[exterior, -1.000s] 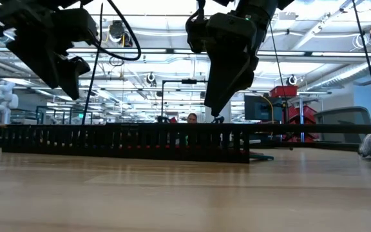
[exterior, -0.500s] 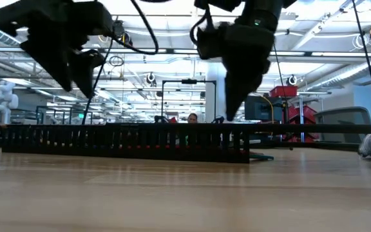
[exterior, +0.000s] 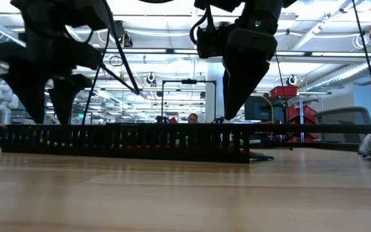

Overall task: Ziptie cables
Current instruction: Close the black cable duct

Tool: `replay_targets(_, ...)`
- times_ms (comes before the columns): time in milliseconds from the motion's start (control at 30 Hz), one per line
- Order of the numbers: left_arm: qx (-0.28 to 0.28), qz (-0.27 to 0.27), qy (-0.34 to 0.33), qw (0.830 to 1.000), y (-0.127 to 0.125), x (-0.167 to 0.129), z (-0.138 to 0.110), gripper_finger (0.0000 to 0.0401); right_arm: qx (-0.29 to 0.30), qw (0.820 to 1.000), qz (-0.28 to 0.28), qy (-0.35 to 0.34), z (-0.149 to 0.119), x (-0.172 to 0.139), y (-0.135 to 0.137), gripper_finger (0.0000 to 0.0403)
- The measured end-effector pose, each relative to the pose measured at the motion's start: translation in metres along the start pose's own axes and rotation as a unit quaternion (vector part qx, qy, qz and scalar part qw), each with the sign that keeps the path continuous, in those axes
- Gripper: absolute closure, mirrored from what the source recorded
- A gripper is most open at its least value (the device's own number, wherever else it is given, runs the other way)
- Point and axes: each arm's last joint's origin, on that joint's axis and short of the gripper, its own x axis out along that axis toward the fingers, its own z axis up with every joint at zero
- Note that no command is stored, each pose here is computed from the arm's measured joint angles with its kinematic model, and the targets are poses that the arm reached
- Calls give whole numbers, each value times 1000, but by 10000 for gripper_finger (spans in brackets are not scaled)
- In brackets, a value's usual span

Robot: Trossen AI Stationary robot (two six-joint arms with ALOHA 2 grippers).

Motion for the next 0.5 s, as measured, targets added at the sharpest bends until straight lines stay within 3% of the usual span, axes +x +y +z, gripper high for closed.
replay_targets(500,-14,94,3,995,12,3,4,140,-11,1000,1,-1,0,0,0,69)
